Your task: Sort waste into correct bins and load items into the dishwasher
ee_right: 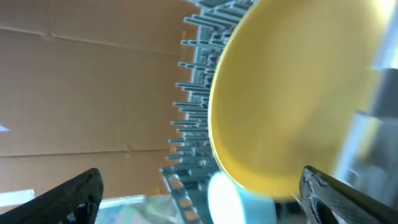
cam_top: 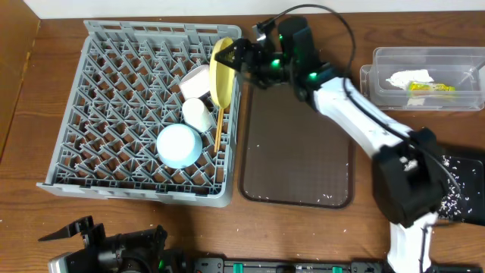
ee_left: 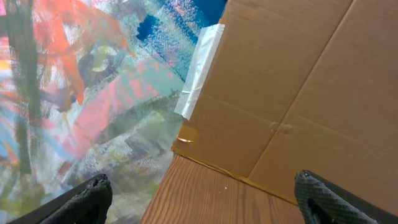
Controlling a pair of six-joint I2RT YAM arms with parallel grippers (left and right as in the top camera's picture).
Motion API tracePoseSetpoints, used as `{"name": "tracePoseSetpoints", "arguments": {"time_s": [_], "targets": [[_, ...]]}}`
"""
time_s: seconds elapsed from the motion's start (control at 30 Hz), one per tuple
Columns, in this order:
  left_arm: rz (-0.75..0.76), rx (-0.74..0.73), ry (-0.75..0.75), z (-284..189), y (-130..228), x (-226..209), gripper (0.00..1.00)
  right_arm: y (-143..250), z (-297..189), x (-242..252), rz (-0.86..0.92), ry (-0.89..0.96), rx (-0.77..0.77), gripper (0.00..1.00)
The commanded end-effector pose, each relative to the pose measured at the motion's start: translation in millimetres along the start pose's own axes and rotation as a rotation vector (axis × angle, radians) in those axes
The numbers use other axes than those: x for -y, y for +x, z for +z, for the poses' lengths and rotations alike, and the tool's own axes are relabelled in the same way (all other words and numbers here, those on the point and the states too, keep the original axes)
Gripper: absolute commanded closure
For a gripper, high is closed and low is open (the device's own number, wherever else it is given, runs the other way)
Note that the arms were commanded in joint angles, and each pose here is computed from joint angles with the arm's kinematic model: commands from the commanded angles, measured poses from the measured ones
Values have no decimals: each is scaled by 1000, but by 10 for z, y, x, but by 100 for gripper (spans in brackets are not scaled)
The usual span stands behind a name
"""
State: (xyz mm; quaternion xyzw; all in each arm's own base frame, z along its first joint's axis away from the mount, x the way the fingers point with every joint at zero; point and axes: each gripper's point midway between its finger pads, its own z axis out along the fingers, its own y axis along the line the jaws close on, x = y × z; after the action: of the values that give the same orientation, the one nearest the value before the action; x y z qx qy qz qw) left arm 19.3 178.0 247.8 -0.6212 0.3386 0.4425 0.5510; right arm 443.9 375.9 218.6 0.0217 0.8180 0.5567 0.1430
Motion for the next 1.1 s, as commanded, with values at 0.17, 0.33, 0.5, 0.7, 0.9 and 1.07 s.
{"name": "tracePoseSetpoints", "arguments": {"time_s": [0.17,0.33,0.5,0.7,0.9,1.07], "targets": [[-20,-15,-51,-1,-33,-96,5,-257,-1719,-426,-303,318,269,1],[-20,-15,-51,-1,-33,-96,5,126,-2359,-217,-463,526,167,1],[-20,-15,-51,-1,-33,-96,5,701,-2766,-31,-447,670,16,4],[-20,-15,-51,-1,-33,-96,5,1204,-3084,42,-378,768,-74,4],[-21,-15,-51,-1,-34,-96,5,1575,-3283,57,-464,765,-107,1],[-21,-15,-51,-1,-34,-96,5,1853,-3364,177,-425,754,-77,1]]}}
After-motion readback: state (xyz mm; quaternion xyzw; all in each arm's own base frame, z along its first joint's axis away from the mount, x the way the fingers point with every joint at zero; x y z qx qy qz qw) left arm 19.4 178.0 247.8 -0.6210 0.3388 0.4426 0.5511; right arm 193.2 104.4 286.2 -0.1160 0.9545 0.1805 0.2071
